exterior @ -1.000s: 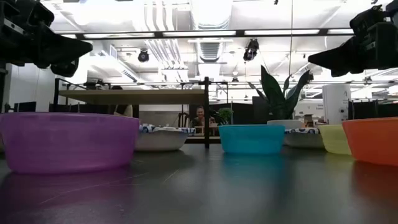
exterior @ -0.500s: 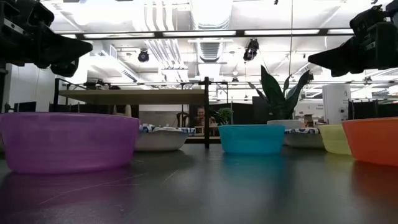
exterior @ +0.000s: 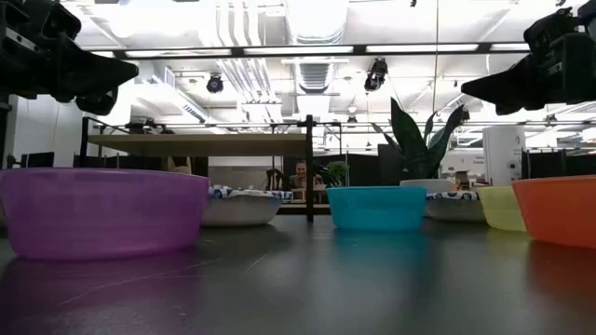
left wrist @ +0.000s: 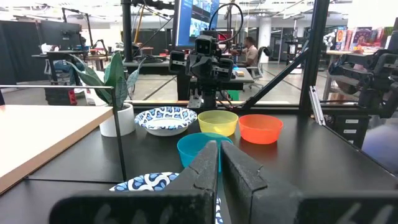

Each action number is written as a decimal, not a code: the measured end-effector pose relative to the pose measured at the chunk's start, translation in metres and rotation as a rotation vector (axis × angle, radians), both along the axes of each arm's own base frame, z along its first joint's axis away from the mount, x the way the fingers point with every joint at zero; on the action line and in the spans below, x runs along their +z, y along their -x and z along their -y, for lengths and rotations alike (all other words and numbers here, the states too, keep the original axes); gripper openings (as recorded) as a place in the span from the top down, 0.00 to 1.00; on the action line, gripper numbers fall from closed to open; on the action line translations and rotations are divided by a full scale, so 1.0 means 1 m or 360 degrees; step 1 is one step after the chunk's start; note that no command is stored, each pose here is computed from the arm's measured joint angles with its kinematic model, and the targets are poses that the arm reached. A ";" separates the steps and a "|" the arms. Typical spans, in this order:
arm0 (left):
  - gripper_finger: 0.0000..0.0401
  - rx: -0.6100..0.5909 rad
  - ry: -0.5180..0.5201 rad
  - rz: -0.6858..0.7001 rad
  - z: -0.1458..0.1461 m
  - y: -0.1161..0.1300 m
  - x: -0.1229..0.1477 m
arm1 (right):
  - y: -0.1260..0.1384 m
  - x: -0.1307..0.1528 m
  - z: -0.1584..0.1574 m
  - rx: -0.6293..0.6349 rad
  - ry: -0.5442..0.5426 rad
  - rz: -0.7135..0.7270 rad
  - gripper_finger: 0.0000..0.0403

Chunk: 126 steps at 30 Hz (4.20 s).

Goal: Place and stack bowls onto a shelf

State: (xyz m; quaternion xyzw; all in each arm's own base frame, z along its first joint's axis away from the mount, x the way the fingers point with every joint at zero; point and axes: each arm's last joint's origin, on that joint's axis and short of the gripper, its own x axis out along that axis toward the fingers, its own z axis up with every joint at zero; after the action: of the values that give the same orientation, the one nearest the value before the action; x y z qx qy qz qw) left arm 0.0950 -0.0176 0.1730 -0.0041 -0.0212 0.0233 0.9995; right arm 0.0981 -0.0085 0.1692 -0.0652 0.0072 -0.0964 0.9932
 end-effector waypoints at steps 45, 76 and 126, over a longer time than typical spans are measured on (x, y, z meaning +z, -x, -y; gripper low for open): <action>1.00 -0.0078 0.0556 0.0591 -0.002 0.008 0.034 | -0.007 0.030 -0.009 0.0275 -0.0737 0.0575 0.98; 1.00 0.0123 0.0678 0.0871 -0.009 0.017 0.051 | -0.095 0.138 -0.017 0.0036 -0.0566 -0.0012 0.98; 1.00 0.0476 -0.0453 -0.0292 -0.004 -0.014 0.120 | -0.183 0.090 -0.005 -0.0875 -0.1162 -0.1743 0.78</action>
State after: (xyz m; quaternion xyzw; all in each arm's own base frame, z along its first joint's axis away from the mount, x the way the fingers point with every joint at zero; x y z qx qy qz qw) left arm 0.1091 -0.0133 0.2931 0.1422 0.0664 0.1683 0.9732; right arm 0.2806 -0.0037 0.2596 0.2367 0.5530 -0.2881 0.7451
